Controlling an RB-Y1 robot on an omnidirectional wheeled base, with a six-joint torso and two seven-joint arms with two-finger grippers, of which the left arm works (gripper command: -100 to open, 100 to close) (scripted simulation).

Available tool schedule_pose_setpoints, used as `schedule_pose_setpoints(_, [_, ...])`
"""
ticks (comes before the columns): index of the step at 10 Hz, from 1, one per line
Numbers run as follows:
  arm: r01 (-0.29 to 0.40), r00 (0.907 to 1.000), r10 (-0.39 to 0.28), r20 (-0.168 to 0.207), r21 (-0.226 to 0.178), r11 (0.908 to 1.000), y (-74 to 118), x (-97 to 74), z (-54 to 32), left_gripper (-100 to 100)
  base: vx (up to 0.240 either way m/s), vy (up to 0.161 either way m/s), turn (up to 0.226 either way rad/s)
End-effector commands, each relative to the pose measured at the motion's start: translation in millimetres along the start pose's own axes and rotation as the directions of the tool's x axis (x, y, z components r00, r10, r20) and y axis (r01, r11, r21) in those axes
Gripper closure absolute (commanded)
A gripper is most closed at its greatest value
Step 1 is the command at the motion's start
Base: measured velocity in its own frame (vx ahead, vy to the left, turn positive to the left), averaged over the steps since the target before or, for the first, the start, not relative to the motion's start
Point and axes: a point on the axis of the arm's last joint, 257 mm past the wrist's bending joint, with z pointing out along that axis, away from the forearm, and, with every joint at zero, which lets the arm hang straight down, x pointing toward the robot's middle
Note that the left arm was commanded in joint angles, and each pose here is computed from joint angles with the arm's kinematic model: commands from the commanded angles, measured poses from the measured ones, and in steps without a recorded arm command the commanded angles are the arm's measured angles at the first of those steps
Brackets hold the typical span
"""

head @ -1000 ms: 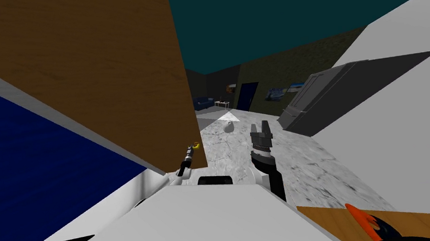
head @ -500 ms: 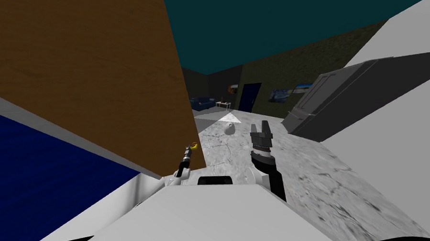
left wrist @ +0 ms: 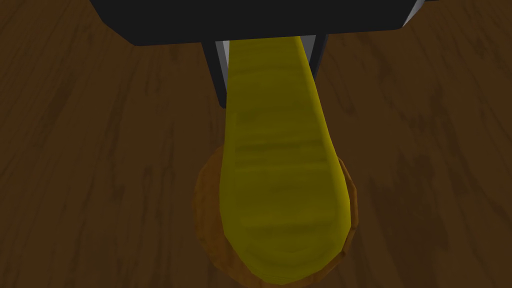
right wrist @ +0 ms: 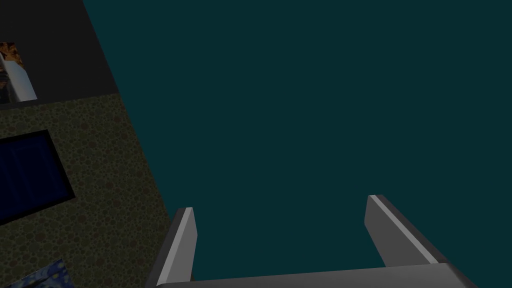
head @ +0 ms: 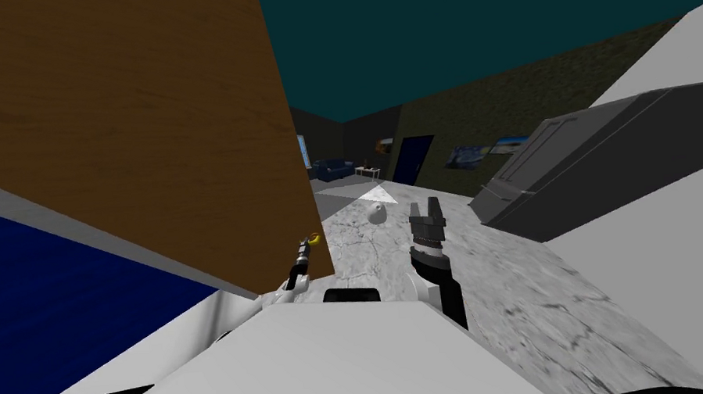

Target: Push the door open

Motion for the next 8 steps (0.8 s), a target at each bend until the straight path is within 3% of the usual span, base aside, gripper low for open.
schedule_pose_setpoints(1, [0.002, 0.9998, -0.003, 0.019, 0.012, 0.9999, -5.1, -7.2, 1.9, 100, 0.171, -0.061, 0.054])
schedule_pose_setpoints(5, [0.008, 0.9983, -0.009, 0.057, 0.010, 0.9999, -4.1, -19.8, 0.6, 100, 0.149, -0.070, 0.052])
schedule_pose_setpoints(8, [0.003, 0.9950, -0.003, 0.100, 0.005, 1.0000, -2.1, -42.0, -2.6, 100, 0.138, -0.028, 0.053])
